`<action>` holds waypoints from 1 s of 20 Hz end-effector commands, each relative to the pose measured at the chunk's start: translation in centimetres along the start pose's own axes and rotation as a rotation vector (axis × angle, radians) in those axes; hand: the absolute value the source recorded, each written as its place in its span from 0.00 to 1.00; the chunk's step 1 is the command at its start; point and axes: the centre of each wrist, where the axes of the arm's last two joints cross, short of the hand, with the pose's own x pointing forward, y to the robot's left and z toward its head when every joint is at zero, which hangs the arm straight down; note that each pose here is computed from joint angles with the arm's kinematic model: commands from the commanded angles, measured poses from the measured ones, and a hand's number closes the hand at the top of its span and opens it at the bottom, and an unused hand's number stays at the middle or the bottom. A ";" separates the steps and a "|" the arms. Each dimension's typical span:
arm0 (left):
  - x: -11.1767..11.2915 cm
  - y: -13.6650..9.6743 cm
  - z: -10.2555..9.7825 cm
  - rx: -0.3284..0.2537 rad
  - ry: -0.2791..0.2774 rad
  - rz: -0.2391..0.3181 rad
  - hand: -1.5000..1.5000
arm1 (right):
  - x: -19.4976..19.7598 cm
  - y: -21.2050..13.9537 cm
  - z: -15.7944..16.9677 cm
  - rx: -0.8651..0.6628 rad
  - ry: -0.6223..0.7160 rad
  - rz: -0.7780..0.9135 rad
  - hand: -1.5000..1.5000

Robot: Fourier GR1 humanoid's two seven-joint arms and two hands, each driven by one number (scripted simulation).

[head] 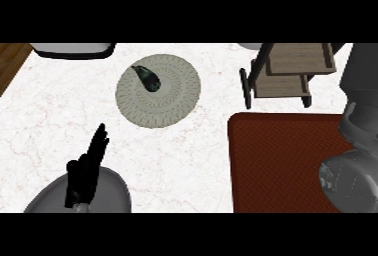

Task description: Pick the croissant from the tray and place it in the tiered basket

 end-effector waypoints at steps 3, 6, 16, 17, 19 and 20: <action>-1.6 -0.7 0.8 0.009 0.045 0.001 0.50 | -1.8 1.2 -2.1 0.044 0.194 -0.330 0.00; -0.7 -1.2 0.5 -0.002 0.040 0.002 0.50 | -1.6 2.7 -1.1 0.073 0.185 -0.432 0.00; -0.9 -0.7 0.2 0.007 0.043 -0.003 0.50 | -1.4 -1.6 0.0 -0.248 0.117 -0.737 0.00; -1.4 -0.4 0.0 0.011 0.058 0.006 0.50 | -2.2 -1.2 -0.4 -0.313 0.114 -0.733 0.00; -1.8 0.6 0.8 0.028 0.074 -0.012 0.50 | -3.1 -3.6 -0.4 -0.383 0.179 -0.720 0.00; -2.1 2.0 0.5 0.035 0.071 -0.003 0.50 | -3.7 -3.4 -0.8 -0.438 0.211 -0.714 0.00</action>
